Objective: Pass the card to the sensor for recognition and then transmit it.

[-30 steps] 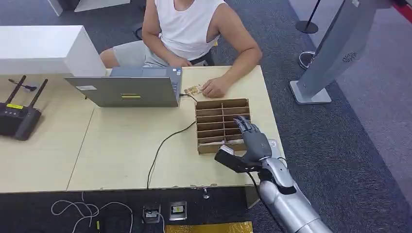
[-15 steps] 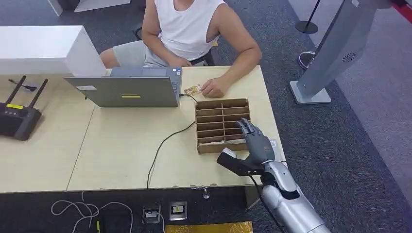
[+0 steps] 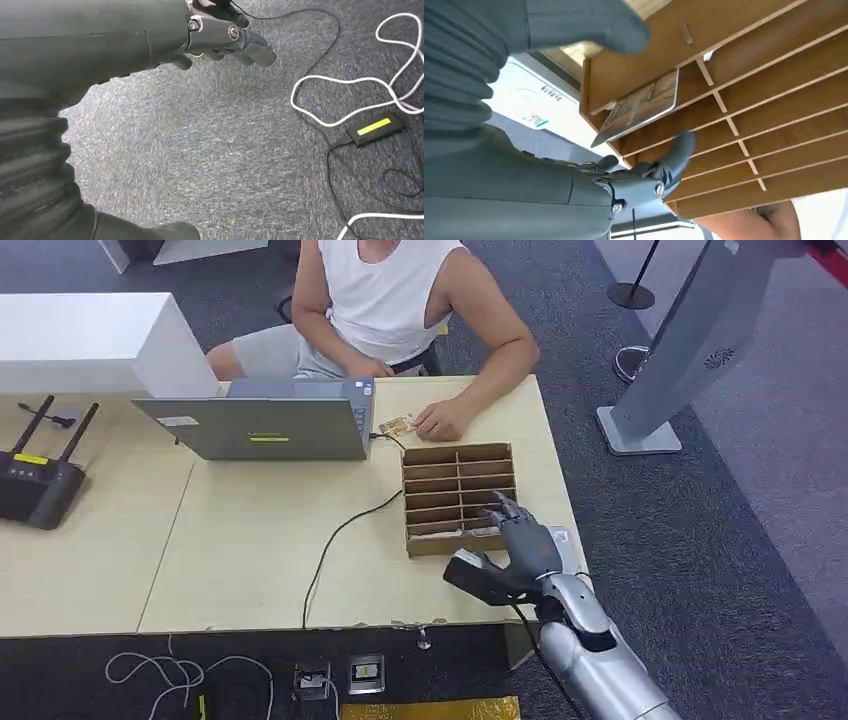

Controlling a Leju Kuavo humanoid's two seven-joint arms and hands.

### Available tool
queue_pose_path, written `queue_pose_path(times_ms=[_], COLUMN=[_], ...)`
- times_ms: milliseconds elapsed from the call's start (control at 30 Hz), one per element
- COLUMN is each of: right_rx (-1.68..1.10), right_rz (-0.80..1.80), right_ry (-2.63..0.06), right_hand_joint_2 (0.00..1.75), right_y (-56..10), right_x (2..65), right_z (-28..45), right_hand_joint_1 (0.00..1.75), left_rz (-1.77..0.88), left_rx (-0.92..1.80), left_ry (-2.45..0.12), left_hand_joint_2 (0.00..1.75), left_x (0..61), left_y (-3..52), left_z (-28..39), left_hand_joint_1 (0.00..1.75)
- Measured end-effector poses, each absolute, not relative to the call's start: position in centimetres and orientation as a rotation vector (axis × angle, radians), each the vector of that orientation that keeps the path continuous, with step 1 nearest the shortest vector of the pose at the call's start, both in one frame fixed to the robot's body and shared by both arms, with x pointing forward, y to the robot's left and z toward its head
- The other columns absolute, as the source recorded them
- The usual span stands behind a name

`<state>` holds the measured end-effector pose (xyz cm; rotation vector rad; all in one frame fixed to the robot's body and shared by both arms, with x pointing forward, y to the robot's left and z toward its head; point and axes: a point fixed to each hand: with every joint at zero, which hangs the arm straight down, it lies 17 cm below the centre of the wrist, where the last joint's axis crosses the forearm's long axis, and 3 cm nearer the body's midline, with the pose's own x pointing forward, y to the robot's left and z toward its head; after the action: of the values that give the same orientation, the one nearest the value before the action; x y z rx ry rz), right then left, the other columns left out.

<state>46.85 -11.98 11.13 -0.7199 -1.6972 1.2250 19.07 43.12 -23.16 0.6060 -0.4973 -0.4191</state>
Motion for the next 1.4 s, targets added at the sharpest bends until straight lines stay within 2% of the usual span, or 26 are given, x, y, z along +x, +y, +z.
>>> queue_pose_path(times_ms=[900,1067,1267,1400], right_rx=[-0.72,-0.786,-0.926,-0.996], right_rz=[1.237,1.213,1.098,1.045], right_ry=[-1.701,-1.803,-2.024,-2.113], right_hand_joint_2=[1.75,1.75,1.75,1.75], right_y=[-11.8,-12.1,-13.8,-14.7], right_x=[47.3,49.5,53.7,54.7], right_z=[11.6,16.3,28.5,33.8], right_hand_joint_1=[1.75,1.75,1.75,1.75], left_rz=[-0.42,-0.422,-0.428,-0.427], left_rx=[0.611,0.612,0.612,0.608], left_ry=[-0.501,-0.506,-0.514,-0.521], left_hand_joint_2=[1.75,1.75,1.75,1.75], left_x=[19.4,19.7,20.2,20.6], left_y=[43.2,43.1,42.9,42.5], left_z=[-23.0,-22.9,-22.8,-22.8], left_hand_joint_1=[0.0,0.0,0.0,0.0])
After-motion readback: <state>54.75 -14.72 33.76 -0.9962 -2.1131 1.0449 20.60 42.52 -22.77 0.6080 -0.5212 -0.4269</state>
